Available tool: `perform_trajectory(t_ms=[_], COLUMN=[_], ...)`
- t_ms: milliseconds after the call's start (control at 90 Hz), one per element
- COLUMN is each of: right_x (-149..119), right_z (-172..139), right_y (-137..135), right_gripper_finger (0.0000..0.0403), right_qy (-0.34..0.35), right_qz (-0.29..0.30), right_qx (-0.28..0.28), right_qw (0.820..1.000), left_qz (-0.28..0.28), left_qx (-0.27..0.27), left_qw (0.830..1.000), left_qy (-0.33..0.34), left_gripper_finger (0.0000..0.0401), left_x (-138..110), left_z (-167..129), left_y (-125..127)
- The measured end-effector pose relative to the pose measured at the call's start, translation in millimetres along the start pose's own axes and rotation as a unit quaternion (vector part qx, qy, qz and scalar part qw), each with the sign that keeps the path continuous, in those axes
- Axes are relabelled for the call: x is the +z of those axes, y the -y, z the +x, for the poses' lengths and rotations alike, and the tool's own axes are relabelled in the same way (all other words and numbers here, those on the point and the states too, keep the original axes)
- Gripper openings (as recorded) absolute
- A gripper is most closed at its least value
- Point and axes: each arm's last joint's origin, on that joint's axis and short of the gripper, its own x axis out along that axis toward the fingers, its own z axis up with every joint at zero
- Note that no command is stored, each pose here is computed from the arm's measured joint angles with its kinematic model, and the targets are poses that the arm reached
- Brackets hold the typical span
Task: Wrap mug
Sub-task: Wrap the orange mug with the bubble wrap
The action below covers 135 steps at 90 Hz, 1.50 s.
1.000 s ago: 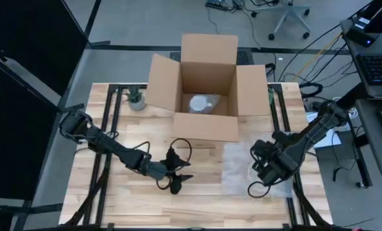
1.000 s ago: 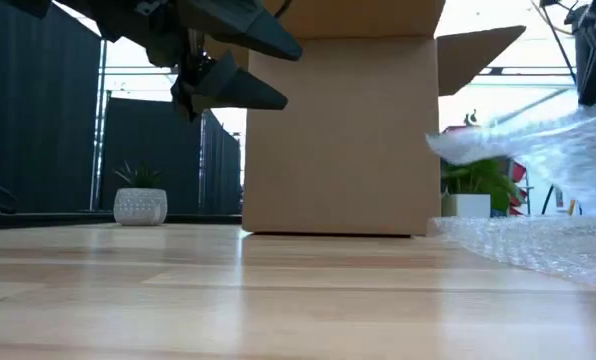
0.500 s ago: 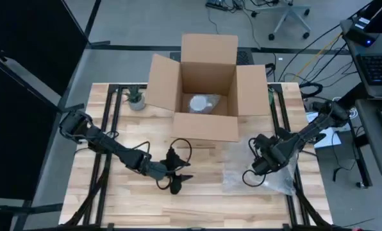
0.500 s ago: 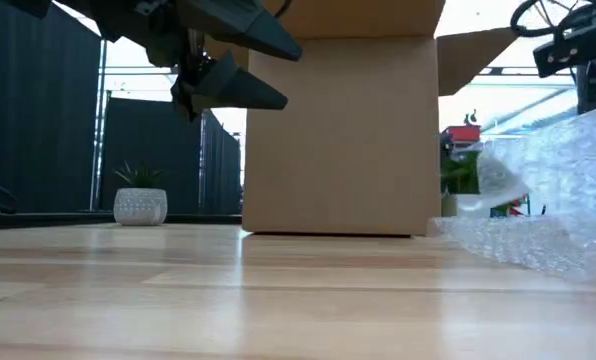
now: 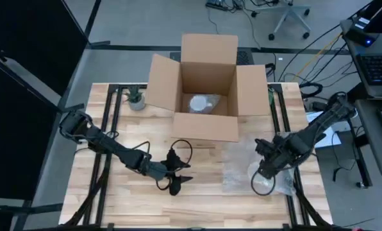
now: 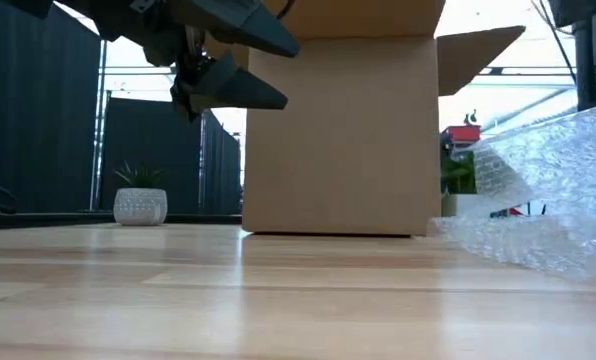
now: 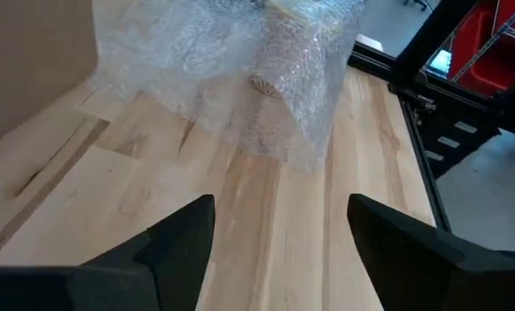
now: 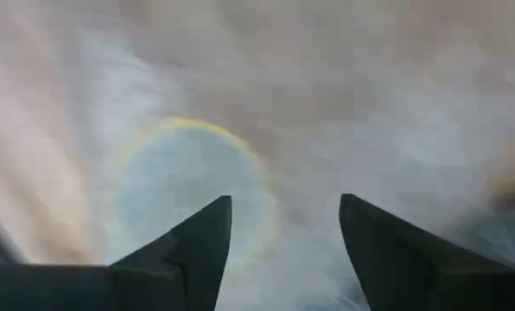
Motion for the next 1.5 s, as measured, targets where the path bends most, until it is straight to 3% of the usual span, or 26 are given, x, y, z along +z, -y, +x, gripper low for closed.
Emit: perform_trajectory(t_ms=[189,600,867,1122,1222,1500], right_x=[-11,-15,-9,2,11,39], right_z=[37,78,96,111,113,121], right_y=[9,8,-18,-38,-50,-83], right_gripper_finger=[0.019,0.0165,0.0107,0.0016,0.0014,0.0041], right_qy=[-0.024,-0.004,0.019,0.041,0.057,0.057], right_qz=[0.011,0.017,-0.009,-0.004,-0.008,-0.045], right_qx=[-0.066,-0.059,0.013,0.071,0.094,0.065], right_qw=[0.997,0.998,1.0,0.997,0.994,0.995], left_qz=[0.001,-0.001,-0.003,-0.012,-0.021,-0.019], left_qx=[-0.003,0.002,-0.001,-0.01,-0.022,-0.043], left_qw=[1.0,1.0,1.0,1.0,0.999,0.999], left_qy=[-0.002,0.0,0.005,0.019,0.037,0.025], left_gripper_finger=[0.0253,0.0253,0.0253,0.0253,0.0253,0.0253], left_x=[0,2,2,5,8,5], left_z=[0,1,1,1,3,23], left_y=[0,-3,-2,0,2,11])
